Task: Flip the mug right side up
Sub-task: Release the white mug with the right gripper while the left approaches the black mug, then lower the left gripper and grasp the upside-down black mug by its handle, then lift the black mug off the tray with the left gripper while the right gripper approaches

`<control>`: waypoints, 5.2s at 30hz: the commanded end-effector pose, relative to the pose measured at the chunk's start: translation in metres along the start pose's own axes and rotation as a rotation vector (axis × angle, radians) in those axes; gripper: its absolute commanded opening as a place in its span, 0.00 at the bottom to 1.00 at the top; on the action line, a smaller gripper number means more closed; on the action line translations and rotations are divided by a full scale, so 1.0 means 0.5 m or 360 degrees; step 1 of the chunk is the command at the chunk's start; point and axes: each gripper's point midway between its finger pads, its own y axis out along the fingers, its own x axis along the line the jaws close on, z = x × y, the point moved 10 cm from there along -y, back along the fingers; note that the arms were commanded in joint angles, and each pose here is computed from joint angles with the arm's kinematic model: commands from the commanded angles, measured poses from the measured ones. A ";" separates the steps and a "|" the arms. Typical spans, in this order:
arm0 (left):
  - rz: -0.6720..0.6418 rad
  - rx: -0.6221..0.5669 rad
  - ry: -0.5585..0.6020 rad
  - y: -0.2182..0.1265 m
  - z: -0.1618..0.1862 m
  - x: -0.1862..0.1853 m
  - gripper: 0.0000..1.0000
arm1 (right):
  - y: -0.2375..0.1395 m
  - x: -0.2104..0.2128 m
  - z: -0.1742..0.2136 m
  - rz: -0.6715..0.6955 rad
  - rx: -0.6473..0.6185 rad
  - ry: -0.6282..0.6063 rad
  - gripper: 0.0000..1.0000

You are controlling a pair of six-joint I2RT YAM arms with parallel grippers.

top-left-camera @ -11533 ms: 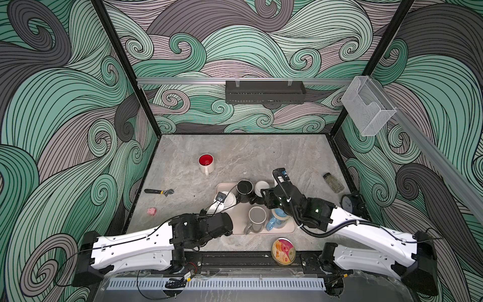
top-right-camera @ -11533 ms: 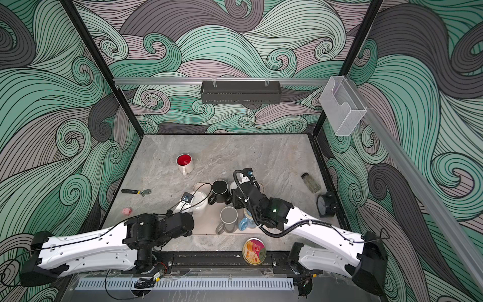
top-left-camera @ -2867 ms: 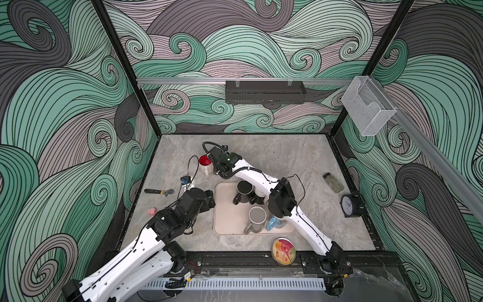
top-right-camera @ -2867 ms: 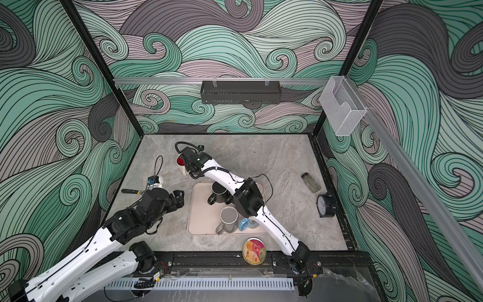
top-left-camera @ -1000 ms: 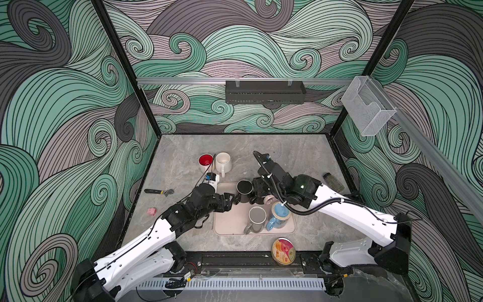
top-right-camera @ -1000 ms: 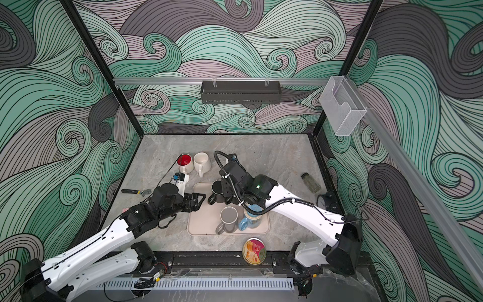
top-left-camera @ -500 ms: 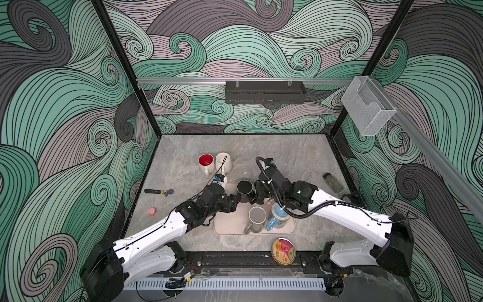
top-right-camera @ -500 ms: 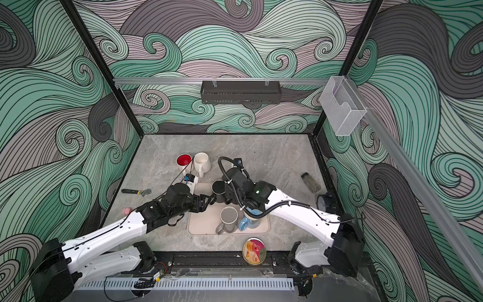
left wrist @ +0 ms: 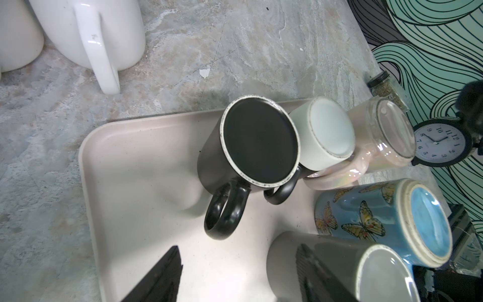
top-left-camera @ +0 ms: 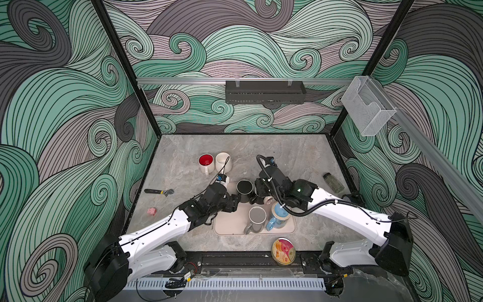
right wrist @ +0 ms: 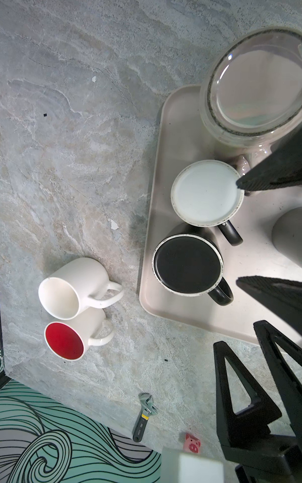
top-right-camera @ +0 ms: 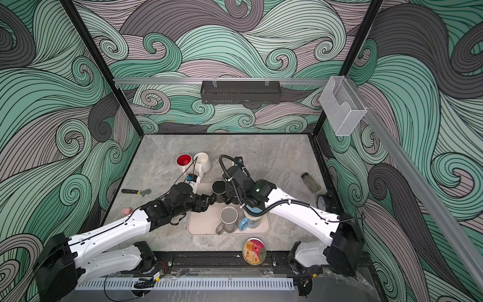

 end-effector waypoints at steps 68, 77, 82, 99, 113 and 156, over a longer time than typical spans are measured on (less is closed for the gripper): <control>-0.0191 0.0132 0.0335 0.082 -0.013 -0.048 0.49 | 0.027 -0.025 0.011 0.0021 0.0080 -0.0004 0.53; -0.0247 0.0174 0.0353 0.112 -0.014 -0.048 0.48 | 0.036 -0.023 0.010 0.0019 0.0101 -0.0010 0.53; -0.0286 0.0203 0.0377 0.128 -0.013 -0.048 0.46 | 0.041 -0.022 0.008 0.0024 0.0108 -0.0012 0.53; -0.0340 0.0218 0.0394 0.142 -0.016 -0.048 0.39 | 0.052 -0.025 0.008 0.0025 0.0129 -0.0002 0.52; -0.0440 0.0224 0.0454 0.144 -0.021 -0.046 0.25 | 0.058 -0.027 0.010 0.0036 0.0125 0.0000 0.52; -0.0268 -0.0389 0.0309 -0.019 -0.423 -0.078 0.00 | 0.143 -0.133 -0.369 -0.0167 -0.0151 0.0394 0.52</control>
